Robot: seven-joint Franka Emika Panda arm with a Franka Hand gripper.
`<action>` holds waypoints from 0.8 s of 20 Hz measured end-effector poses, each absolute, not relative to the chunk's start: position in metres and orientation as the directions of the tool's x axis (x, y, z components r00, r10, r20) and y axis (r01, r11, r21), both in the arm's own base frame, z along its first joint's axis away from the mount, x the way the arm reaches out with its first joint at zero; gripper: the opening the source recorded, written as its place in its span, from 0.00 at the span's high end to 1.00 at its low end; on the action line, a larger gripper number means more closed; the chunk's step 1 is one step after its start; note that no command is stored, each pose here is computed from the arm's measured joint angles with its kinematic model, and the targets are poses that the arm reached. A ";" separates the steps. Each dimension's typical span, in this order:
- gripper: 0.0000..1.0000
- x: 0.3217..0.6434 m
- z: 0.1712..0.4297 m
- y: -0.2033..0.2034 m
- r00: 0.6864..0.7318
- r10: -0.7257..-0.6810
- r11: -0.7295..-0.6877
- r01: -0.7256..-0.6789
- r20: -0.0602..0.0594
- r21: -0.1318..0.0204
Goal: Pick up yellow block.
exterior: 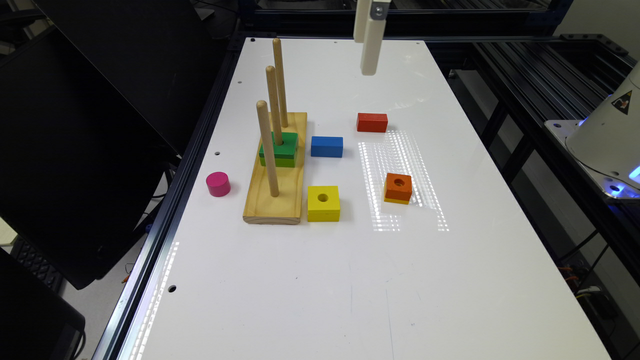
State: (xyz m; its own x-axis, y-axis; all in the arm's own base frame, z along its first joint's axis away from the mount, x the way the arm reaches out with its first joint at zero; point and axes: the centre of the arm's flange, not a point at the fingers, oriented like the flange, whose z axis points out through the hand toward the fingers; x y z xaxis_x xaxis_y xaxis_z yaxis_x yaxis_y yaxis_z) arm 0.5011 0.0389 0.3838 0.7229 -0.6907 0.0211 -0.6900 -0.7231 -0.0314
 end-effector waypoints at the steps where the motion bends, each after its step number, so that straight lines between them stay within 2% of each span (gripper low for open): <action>1: 0.00 0.504 0.383 0.039 0.723 -0.691 -0.723 -0.690 0.019 -0.033; 9: 0.00 0.512 0.383 0.045 0.725 -0.689 -0.724 -0.688 0.014 -0.041; 16: 0.00 0.519 0.385 0.076 0.724 -0.690 -0.723 -0.689 0.015 -0.049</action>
State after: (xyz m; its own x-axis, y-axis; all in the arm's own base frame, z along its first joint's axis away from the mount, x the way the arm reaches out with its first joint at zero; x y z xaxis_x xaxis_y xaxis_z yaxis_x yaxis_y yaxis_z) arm 0.5190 0.0759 0.3846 0.7238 -0.6899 0.0146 -0.6886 -0.7234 -0.0492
